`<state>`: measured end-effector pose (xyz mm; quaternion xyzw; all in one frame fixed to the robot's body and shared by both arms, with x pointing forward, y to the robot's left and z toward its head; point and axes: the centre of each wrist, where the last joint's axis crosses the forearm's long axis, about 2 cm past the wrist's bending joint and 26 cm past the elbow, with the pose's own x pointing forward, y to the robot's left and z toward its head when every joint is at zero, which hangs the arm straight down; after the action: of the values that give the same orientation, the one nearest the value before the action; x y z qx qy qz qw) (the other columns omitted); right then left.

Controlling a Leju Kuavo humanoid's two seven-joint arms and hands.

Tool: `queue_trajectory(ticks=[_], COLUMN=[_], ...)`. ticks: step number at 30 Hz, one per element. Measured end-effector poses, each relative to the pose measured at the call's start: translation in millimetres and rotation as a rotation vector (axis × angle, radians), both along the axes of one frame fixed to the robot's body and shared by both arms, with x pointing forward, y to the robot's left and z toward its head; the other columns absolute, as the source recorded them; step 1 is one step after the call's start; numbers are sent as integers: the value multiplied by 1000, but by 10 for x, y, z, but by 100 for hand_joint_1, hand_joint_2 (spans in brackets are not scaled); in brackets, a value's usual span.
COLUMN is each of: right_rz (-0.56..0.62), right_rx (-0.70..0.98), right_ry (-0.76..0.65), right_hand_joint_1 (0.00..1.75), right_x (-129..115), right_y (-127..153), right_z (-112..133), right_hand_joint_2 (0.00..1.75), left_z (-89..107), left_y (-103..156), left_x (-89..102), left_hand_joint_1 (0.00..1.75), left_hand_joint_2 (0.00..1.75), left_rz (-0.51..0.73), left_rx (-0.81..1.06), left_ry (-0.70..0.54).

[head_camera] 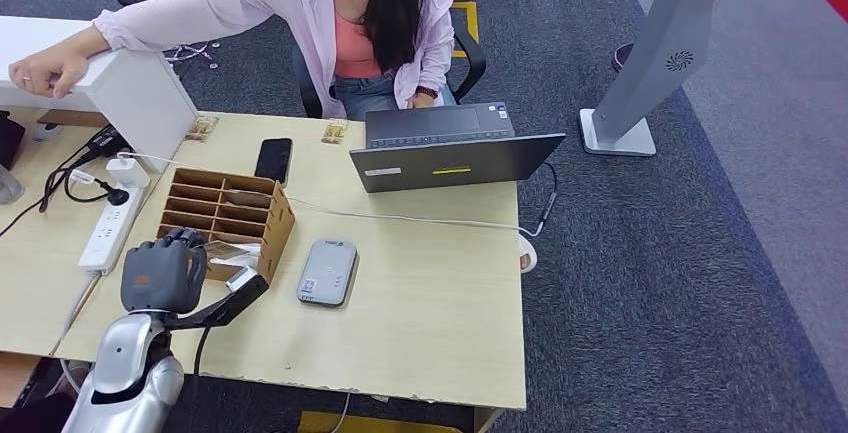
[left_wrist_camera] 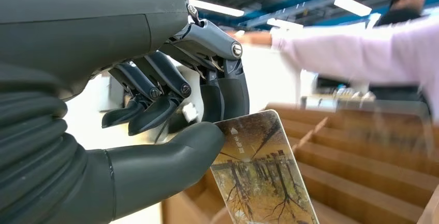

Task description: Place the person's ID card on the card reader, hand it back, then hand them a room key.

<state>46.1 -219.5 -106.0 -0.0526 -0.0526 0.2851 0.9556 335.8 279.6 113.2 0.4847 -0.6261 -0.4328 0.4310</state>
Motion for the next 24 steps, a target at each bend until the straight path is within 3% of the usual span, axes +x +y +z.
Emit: queue_trajectory(ticks=[6,12,18,24], right_rz=[0,-1,14,24], right_rx=[-1,-6,-6,-7], right_ry=[-10,-17,-19,-23], right_hand_joint_1=[0,0,0,0], right_x=[10,25,36,53], right_y=[1,3,9,13], right_z=[2,4,6,9], right_hand_joint_2=[0,0,0,0], left_z=[318,864,1248,1491], left_y=[-10,-26,-46,-45], left_x=[142,359,490,599], left_hand_joint_1=[175,175,175,175], left_hand_joint_2=[175,175,175,175], left_rz=[-13,-31,-47,-47], left_rx=[-17,-59,-72,-71], left_ry=[-90,-202,-313,-386])
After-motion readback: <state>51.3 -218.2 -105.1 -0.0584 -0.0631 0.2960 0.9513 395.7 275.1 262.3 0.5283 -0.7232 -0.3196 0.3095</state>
